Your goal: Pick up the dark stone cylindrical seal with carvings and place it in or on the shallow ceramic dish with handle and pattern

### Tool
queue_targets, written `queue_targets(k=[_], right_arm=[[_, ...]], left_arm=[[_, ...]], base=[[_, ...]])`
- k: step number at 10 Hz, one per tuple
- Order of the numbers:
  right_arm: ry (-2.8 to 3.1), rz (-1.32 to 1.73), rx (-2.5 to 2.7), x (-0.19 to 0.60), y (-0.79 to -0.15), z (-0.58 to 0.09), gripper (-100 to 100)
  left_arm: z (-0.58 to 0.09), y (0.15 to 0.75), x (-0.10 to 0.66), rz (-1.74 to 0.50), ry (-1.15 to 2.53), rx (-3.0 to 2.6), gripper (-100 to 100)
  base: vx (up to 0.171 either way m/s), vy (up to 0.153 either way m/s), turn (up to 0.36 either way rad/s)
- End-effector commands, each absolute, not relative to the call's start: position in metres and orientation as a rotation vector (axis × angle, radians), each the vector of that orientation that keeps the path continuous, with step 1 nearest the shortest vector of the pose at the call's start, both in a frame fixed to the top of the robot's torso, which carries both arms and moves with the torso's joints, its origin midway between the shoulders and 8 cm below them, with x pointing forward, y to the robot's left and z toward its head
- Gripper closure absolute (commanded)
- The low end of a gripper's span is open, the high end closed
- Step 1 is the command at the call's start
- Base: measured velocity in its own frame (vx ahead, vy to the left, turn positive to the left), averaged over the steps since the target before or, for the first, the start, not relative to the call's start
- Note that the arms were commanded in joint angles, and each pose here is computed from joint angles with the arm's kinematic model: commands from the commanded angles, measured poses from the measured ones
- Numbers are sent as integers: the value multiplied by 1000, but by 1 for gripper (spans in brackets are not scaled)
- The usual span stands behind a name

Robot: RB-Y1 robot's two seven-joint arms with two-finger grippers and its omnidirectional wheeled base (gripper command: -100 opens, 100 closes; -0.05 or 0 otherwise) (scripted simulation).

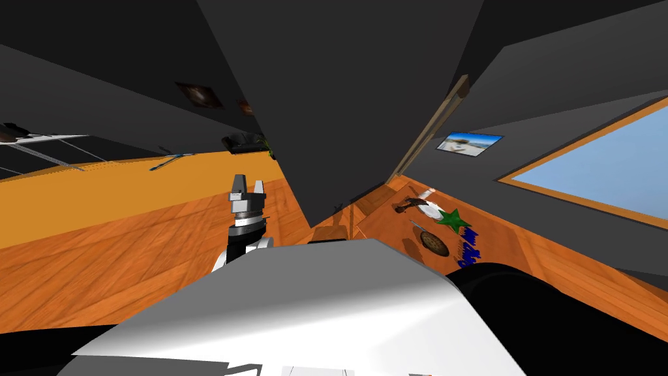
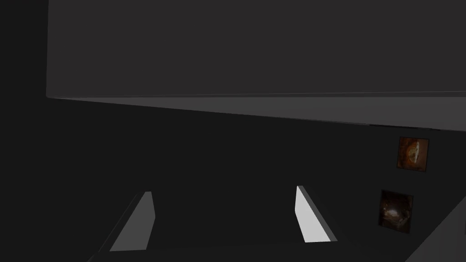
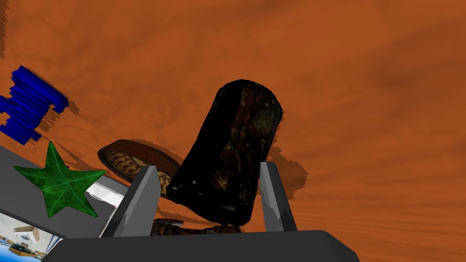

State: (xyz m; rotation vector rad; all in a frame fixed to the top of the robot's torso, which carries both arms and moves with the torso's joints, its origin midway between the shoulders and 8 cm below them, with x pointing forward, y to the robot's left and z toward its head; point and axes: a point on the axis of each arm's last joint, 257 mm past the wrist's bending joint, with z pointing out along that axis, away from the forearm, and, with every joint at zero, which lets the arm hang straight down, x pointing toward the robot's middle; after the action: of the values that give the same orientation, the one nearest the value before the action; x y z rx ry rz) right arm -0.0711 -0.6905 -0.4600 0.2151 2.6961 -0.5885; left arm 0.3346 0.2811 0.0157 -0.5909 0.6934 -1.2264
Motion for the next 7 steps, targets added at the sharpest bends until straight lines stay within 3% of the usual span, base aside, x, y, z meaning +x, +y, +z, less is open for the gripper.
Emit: queue_targets(k=[1,7], right_arm=[[2708,-590,252,-83,-694,-456,100],[2744,-601,348,-118,-710,-438,100]], left_arm=[[16,281,335,-1226,693,-591,0],[16,281,335,-1226,693,-591,0]], base=[[-46,-15,78],[-26,-8,96]])
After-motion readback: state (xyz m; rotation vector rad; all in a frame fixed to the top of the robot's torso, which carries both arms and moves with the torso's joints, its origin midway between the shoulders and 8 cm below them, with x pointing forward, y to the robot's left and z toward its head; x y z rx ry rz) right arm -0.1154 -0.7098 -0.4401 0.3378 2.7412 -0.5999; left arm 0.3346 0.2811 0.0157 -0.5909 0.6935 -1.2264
